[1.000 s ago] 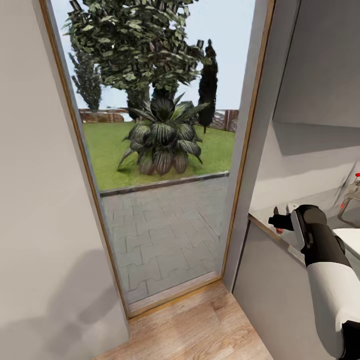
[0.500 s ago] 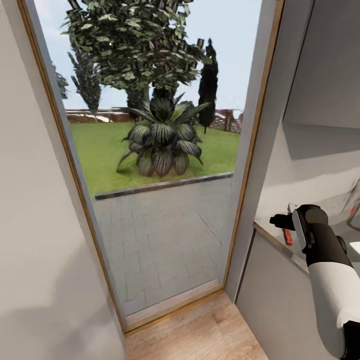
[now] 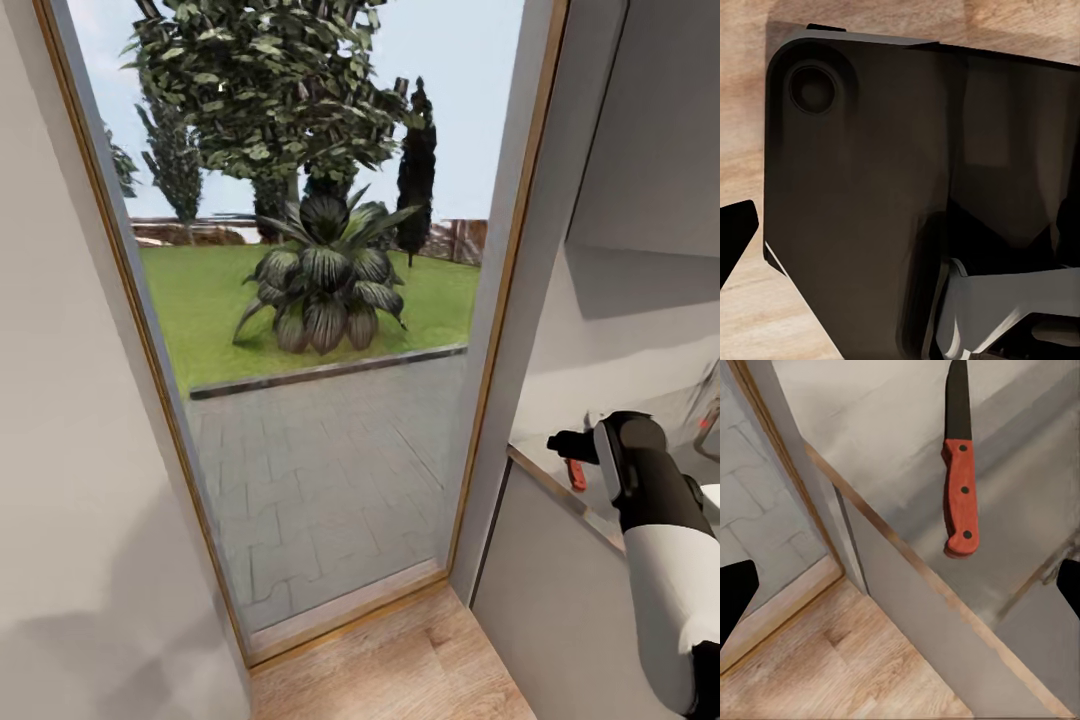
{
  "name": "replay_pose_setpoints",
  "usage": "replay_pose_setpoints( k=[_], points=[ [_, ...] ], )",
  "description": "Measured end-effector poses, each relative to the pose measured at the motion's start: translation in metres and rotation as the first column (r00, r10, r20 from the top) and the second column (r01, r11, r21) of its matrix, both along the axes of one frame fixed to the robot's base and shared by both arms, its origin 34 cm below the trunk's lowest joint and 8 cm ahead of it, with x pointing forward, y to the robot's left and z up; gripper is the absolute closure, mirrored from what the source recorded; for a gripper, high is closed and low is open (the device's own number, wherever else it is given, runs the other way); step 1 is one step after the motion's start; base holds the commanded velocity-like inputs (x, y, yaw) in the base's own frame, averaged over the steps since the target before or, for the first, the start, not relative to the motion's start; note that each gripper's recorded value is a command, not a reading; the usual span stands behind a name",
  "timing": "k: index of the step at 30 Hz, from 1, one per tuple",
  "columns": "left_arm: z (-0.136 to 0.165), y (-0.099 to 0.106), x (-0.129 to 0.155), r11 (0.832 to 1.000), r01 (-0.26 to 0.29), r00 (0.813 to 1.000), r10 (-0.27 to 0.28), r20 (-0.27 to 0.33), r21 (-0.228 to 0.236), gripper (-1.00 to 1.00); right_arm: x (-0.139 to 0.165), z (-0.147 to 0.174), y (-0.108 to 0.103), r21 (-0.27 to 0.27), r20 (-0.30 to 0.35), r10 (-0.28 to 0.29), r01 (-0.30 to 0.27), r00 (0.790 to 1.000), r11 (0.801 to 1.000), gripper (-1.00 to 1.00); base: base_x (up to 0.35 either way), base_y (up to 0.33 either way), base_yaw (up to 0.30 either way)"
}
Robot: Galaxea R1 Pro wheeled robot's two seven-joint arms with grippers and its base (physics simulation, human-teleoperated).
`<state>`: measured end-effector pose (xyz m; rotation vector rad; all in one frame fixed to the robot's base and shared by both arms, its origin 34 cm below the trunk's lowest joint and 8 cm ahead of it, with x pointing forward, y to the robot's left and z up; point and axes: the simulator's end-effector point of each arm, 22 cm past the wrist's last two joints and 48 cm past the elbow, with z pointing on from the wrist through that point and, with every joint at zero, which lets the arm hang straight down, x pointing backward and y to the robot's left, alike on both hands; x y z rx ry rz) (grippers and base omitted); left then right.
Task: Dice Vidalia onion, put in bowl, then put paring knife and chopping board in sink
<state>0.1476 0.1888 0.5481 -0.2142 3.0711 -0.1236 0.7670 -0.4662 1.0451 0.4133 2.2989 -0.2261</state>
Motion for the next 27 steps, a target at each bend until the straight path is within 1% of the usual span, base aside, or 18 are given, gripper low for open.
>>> replay_pose_setpoints(
  k=[1, 5, 7, 8, 13, 27],
  points=[
    [0.0, 0.0, 0.0, 1.0, 0.0, 1.0, 0.0, 0.0, 0.0, -1.0, -0.004, -0.003, -0.011, 0.002, -0.01, -0.017, 0.017, 1.0, 1.0, -1.0, 0.0, 0.0, 0.0],
    [0.0, 0.0, 0.0, 1.0, 0.0, 1.0, 0.0, 0.0, 0.0, -1.0, -0.013, -0.012, -0.034, 0.002, -0.041, -0.05, 0.05, 0.998, 0.999, -1.0, 0.0, 0.0, 0.0],
    [0.0, 0.0, 0.0, 1.0, 0.0, 1.0, 0.0, 0.0, 0.0, -1.0, -0.019, -0.018, -0.05, 0.002, -0.069, -0.072, 0.072, 0.995, 0.997, -1.0, 0.0, 0.0, 0.0],
    [0.0, 0.0, 0.0, 1.0, 0.0, 1.0, 0.0, 0.0, -0.001, -1.0, -0.02, -0.02, -0.052, 0.004, -0.074, -0.075, 0.076, 0.994, 0.997, -1.0, 0.0, 0.0, 0.0],
    [0.0, 0.0, 0.0, 1.0, 0.0, 1.0, 0.0, 0.0, -0.001, -1.0, -0.023, -0.024, -0.06, 0.009, -0.092, -0.086, 0.087, 0.992, 0.996, -1.0, 0.0, 0.0, 0.0],
    [0.0, 0.0, 0.0, 1.0, 0.0, 1.0, 0.0, 0.0, 0.0, -1.0, -0.024, -0.026, -0.062, 0.014, -0.099, -0.087, 0.089, 0.991, 0.996, -1.0, 0.0, 0.0, 0.0]
  ],
)
